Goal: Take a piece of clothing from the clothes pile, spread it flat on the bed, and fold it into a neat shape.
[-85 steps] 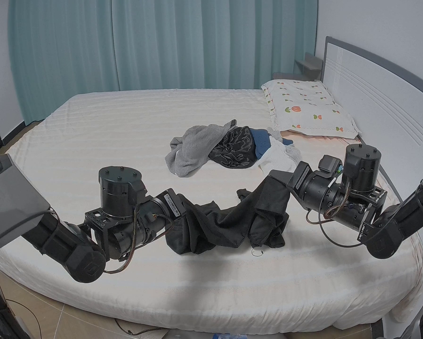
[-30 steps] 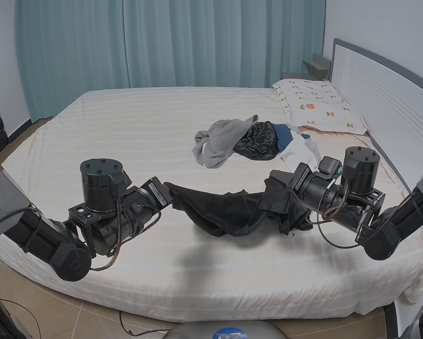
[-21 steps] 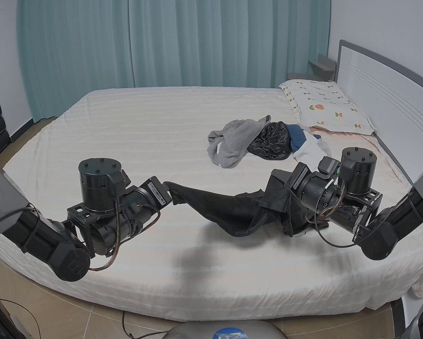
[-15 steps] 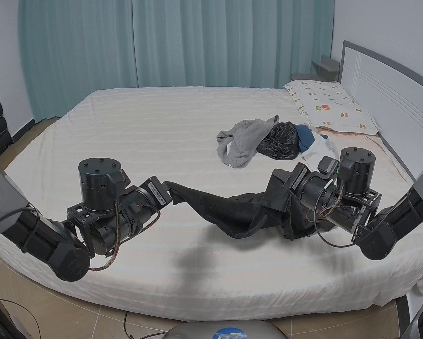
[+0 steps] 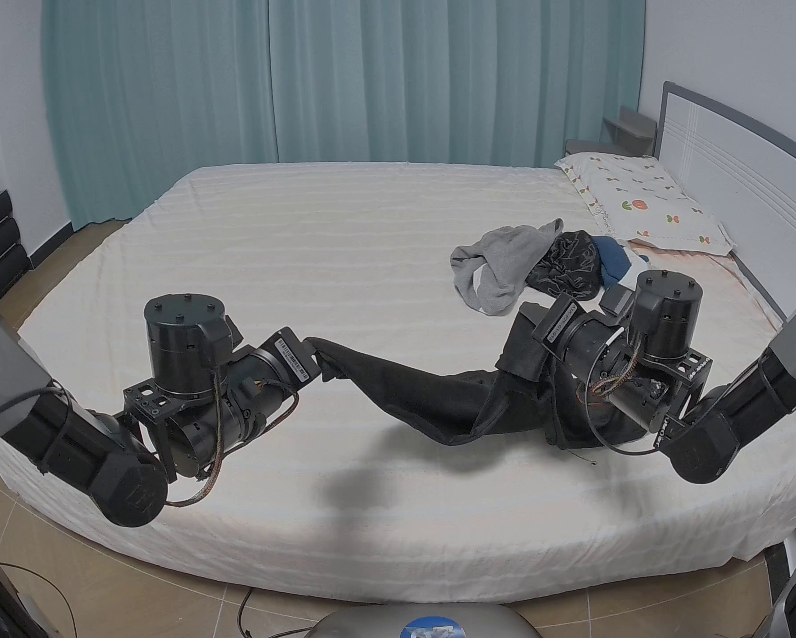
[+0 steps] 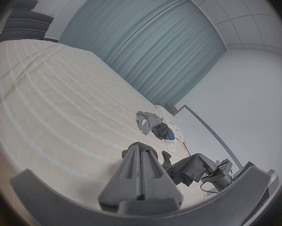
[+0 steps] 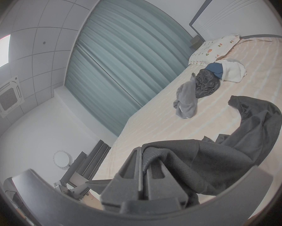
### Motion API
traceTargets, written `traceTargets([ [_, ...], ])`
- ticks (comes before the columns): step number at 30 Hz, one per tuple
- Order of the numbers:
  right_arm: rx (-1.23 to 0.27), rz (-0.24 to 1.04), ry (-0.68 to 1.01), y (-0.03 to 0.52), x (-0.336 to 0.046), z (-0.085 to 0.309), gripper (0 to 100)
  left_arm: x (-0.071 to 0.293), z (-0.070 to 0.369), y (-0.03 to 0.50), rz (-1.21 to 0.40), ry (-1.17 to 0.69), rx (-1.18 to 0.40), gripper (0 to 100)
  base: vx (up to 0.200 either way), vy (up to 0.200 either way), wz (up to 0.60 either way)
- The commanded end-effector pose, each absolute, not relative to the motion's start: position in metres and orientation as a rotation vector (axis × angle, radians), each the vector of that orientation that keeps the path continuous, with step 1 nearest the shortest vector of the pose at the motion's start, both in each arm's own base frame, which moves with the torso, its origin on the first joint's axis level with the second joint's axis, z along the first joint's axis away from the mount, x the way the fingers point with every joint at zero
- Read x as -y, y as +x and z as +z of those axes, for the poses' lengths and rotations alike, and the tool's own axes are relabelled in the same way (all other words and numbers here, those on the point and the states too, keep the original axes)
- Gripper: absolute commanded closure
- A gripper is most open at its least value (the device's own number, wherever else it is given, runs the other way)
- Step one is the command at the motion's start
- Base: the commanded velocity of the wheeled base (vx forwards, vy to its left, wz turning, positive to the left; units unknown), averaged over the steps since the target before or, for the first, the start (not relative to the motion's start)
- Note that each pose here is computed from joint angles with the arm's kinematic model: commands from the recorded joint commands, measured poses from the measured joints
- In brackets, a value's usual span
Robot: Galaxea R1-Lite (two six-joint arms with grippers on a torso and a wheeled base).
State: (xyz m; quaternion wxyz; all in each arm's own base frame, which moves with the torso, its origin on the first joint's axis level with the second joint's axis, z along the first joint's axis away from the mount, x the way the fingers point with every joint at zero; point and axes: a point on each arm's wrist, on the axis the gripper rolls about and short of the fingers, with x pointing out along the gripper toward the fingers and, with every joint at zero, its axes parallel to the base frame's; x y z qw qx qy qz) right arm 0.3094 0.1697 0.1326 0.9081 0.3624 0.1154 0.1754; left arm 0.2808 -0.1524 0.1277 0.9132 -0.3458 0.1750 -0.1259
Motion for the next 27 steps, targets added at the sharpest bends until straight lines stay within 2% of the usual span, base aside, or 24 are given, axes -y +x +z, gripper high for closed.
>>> traceTargets([
  [1,-0.214,0.372,0.755,0.310,-0.170,0.135,100,0.149,0.130,0.282,-0.254,-0.716,-0.350,100,0.000,0.200,0.00],
  [27,-0.171,0.404,0.764,0.310,-0.169,0.148,100,0.137,0.143,0.280,-0.239,-0.720,-0.305,100,0.000,0.200,0.00],
])
